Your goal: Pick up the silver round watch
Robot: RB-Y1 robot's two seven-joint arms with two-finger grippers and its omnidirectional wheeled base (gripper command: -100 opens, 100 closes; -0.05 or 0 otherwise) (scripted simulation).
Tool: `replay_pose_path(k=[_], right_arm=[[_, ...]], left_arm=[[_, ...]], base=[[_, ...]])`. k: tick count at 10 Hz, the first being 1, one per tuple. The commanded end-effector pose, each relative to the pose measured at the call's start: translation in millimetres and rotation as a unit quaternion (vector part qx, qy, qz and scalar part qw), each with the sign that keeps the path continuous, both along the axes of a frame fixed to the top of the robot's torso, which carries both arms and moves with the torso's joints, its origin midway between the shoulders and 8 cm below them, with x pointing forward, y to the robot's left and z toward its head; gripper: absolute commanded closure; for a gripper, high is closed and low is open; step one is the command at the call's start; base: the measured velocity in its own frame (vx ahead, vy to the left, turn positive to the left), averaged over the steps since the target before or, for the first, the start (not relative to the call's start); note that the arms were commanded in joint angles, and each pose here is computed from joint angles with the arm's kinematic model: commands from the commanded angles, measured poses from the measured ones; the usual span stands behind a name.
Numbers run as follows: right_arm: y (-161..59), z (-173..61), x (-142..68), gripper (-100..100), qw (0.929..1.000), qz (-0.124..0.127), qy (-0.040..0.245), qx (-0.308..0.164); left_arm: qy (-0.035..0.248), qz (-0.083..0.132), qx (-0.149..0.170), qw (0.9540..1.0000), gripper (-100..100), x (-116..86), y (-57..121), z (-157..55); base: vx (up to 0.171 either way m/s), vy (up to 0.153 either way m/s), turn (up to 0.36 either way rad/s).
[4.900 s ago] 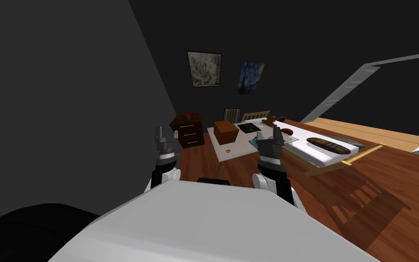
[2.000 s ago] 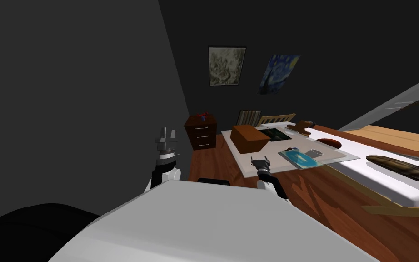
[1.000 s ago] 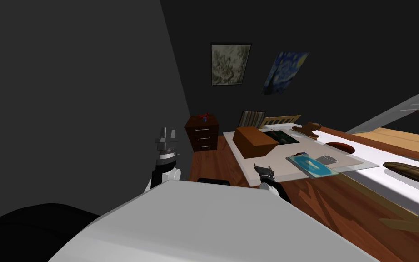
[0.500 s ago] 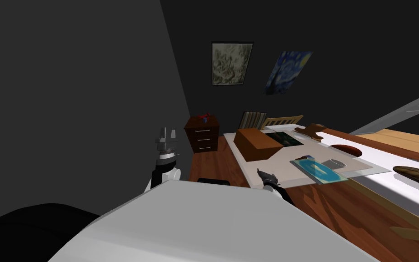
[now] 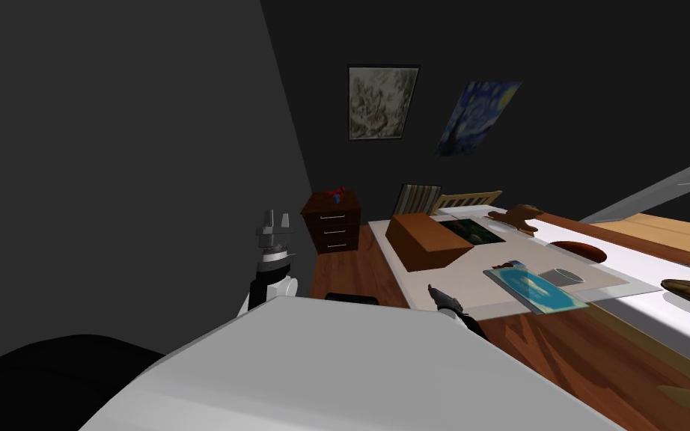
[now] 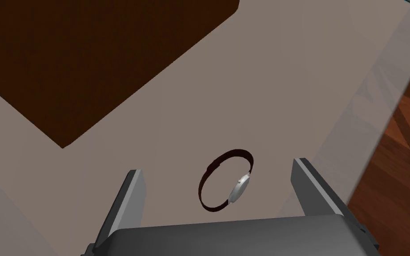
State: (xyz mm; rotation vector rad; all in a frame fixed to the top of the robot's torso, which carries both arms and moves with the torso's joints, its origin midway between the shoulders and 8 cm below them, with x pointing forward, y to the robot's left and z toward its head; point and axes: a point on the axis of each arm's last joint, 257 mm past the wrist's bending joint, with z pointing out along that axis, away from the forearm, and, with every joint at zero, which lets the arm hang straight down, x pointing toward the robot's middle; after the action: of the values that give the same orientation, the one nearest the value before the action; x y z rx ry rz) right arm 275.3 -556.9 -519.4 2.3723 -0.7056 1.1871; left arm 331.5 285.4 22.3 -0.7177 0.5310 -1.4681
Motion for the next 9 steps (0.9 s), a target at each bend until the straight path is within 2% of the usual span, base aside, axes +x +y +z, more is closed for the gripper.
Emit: replay_pose_path(k=[1,2,3,5,6,8,9], right_arm=[[-4,-13,-16,-100,0.9987,-0.039,-0.001,0.033],[-8,-21,-25,-100,0.9967,-0.063,-0.002,0.052],[-8,-23,-27,-100,0.9960,-0.069,-0.004,0.057],[-13,-37,-45,-100,0.9884,-0.118,-0.010,0.095],[-13,-38,-46,-100,0.9878,-0.121,-0.009,0.097],[-15,-50,-63,-100,0.9773,-0.166,-0.016,0.130],[-15,-50,-63,-100,0.9773,-0.166,-0.016,0.130]], left_arm=[[0.000,0.000,0.000,1.0000,0,0,0.0,0],[0.000,0.000,0.000,1.0000,0,0,0.0,0],[0.000,0.000,0.000,1.0000,0,0,0.0,0],[0.000,0.000,0.000,1.0000,0,0,0.0,0],[0.000,0.000,0.000,1.0000,0,0,0.0,0],[0.000,0.000,0.000,1.0000,0,0,0.0,0],[0.000,0.000,0.000,1.0000,0,0,0.0,0]], base=[[0.083,-0.012,-0.006],[0.115,-0.030,-0.009],[0.090,-0.020,0.001],[0.088,-0.029,-0.009],[0.068,-0.026,-0.001],[0.064,-0.031,-0.011],[0.060,-0.016,-0.003]])
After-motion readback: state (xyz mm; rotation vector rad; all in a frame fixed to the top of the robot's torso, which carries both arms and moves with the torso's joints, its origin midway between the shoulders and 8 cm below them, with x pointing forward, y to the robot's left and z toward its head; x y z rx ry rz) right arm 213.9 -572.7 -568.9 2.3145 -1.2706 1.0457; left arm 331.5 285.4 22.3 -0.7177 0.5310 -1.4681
